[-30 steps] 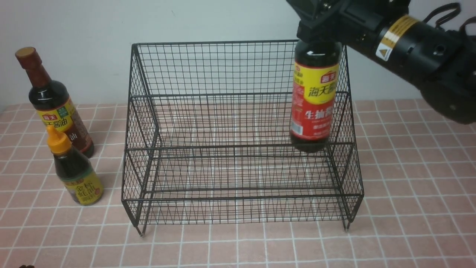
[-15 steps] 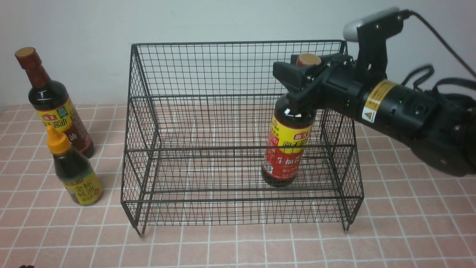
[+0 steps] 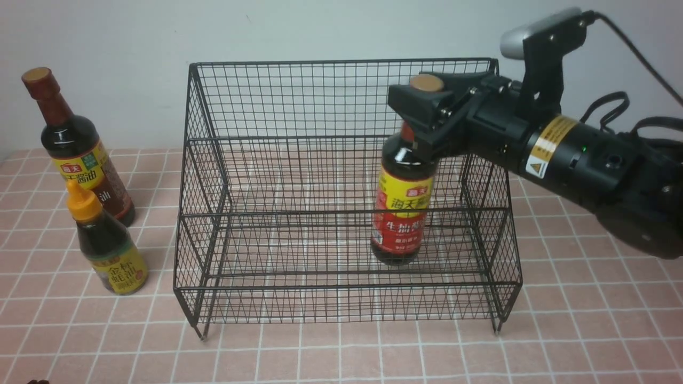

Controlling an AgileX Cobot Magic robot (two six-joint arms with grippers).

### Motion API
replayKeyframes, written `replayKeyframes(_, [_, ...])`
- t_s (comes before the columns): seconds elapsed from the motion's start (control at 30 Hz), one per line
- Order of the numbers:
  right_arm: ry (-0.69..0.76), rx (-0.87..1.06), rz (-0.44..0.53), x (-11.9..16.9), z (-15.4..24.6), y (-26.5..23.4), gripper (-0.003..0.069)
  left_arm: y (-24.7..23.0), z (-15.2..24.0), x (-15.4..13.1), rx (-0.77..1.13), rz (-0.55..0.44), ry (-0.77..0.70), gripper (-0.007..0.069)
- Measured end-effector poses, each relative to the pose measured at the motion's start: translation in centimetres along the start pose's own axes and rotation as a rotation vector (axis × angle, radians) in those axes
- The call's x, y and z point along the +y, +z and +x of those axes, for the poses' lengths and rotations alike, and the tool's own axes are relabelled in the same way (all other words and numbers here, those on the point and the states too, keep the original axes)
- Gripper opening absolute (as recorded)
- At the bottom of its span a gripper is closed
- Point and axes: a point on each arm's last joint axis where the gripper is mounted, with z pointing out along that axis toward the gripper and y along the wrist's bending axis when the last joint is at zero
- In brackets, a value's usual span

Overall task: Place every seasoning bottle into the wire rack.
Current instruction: Use the right arm to put the condiment bottle back on the shelf, then use the left arm to grab the condiment bottle closest to it

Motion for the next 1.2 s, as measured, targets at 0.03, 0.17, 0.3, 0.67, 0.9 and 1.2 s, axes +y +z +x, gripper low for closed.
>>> replayKeyframes(0.03, [0.0, -0.002, -0.001, 0.0, -0.1, 0.0, 0.0398, 0.0, 0.0, 0.0, 0.0, 0.0, 0.0, -0.0007])
replayKeyframes(0.17, [-0.012, -0.015, -0.004, 0.3, -0.7, -0.4, 0.0445, 0.0, 0.0, 0.0, 0.0, 0.0, 0.0, -0.0007])
replayKeyframes(0.3, [-0.036, -0.016, 0.036, 0.6, -2.7, -1.7, 0.0446, 0.0, 0.0, 0.0, 0.0, 0.0, 0.0, -0.0007])
replayKeyframes(0.67, [-0.063, 0.207, 0.453, 1.8, -10.4, -14.5, 0.0162, 0.0, 0.0, 0.0, 0.0, 0.0, 0.0, -0.0007])
replayKeyframes(0.9, [0.031, 0.246, 0.502, 4.5, -9.1, -23.6, -0.0007, 0.0, 0.0, 0.0, 0.0, 0.0, 0.0, -0.0007])
replayKeyframes(1.2, [0.076, -0.171, 0.496, 6.0, -0.3, -29.4, -0.001, 0.0, 0.0, 0.0, 0.0, 0.0, 0.0, -0.0007])
